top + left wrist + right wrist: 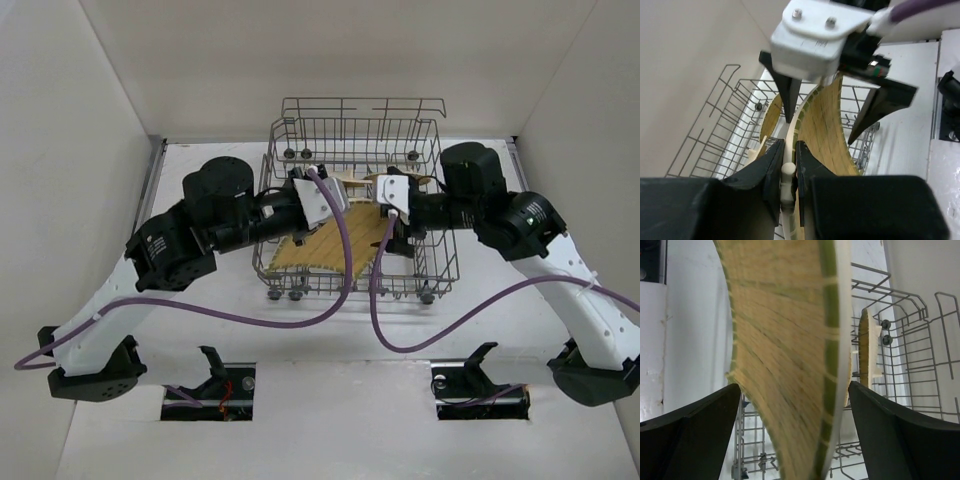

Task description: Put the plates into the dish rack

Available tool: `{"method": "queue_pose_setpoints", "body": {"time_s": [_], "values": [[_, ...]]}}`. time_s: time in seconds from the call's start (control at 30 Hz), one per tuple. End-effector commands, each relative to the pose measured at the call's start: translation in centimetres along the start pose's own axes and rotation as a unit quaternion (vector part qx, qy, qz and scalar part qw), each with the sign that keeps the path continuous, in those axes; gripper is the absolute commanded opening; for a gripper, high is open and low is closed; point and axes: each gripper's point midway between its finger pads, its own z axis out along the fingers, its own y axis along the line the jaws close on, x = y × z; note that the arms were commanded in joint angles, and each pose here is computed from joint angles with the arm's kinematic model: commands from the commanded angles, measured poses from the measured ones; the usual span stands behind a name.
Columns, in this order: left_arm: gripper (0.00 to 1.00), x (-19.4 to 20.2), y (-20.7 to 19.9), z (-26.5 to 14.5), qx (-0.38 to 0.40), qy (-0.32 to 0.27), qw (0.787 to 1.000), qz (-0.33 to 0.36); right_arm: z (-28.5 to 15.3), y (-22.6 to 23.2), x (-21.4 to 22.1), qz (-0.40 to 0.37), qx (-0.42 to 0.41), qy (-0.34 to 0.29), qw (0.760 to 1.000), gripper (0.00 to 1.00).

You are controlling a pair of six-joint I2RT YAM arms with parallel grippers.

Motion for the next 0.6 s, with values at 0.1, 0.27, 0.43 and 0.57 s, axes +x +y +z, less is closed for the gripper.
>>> {"method": "queue_pose_setpoints", "body": {"time_s": [0.1, 0.27, 0.43, 0.57], "values": [[0.01, -5.9, 0.9, -2.1, -0.019, -0.083, 0.996, 0.007, 1.2, -1.0, -0.8, -0.020, 0.004, -0.018, 1.000, 0.69], [0.01, -3.8, -0.2, -1.8, -0.007, -0.064, 0.998, 0.005, 1.8, -1.8, -1.0, -0.017, 0.016, -0.022, 0.999, 0.29], [0.01, -1.8, -0.5, -1.5, -0.009, -0.050, 0.999, 0.003, 2.0, -2.0, -1.4, -0.013, 0.023, -0.020, 0.999, 0.00], [0.07, 0.1, -0.4, -1.6, -0.022, -0.041, 0.999, 0.005, 2.0, -2.2, -1.3, -0.015, 0.031, -0.015, 0.999, 0.00]]}}
